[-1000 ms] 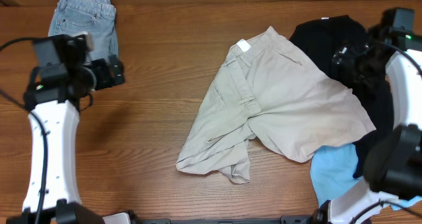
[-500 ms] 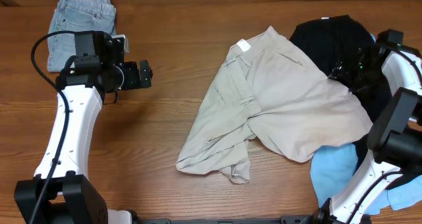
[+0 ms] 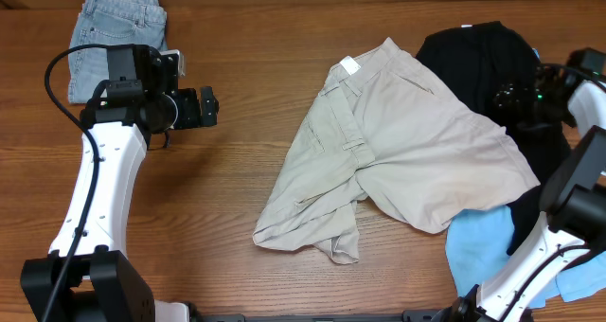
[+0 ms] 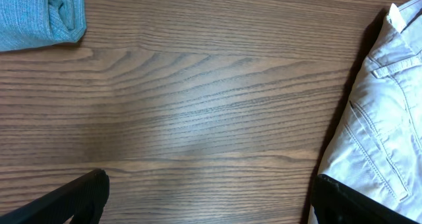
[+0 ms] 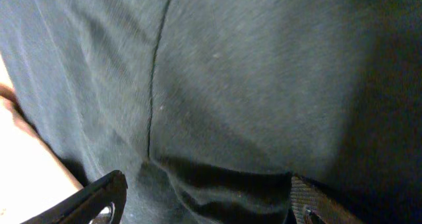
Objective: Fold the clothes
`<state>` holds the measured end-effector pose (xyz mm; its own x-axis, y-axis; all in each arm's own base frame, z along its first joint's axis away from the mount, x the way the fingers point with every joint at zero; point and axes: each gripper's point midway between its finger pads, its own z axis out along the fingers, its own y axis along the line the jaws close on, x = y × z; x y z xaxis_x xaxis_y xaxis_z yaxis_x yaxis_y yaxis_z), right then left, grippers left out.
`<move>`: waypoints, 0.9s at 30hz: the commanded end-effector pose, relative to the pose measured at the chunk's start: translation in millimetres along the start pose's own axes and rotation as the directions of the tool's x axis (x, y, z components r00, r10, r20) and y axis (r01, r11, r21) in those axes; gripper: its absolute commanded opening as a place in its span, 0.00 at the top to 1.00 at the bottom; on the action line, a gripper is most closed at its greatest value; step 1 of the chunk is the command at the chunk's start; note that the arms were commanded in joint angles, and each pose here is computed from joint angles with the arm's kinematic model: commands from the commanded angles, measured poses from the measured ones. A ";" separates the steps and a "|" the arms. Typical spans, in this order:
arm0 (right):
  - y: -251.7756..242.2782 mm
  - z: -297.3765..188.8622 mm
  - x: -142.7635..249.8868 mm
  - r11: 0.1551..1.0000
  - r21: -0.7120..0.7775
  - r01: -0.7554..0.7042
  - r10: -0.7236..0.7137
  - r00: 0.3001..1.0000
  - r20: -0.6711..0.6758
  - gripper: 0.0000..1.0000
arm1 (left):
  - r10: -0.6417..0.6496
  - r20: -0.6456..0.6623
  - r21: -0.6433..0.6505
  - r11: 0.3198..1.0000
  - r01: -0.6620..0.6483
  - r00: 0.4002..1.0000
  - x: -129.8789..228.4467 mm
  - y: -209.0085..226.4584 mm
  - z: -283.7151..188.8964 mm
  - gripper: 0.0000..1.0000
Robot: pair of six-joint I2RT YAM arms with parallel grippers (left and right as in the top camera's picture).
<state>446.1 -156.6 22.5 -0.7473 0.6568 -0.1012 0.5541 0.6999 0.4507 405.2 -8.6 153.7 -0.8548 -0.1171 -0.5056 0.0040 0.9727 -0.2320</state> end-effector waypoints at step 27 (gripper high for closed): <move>3.0 -180.6 -97.5 0.997 -0.079 -0.018 0.038 0.967 0.251 0.12 | 0.316 0.122 0.025 0.947 -0.321 0.941 -27.7 -78.4 2.5 0.00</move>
<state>433.3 -282.6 100.1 -0.5959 0.7885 -0.1525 0.6704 0.5929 0.4461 421.5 -45.3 166.3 -0.8020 0.0224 -0.5969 0.1664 0.9681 -0.1872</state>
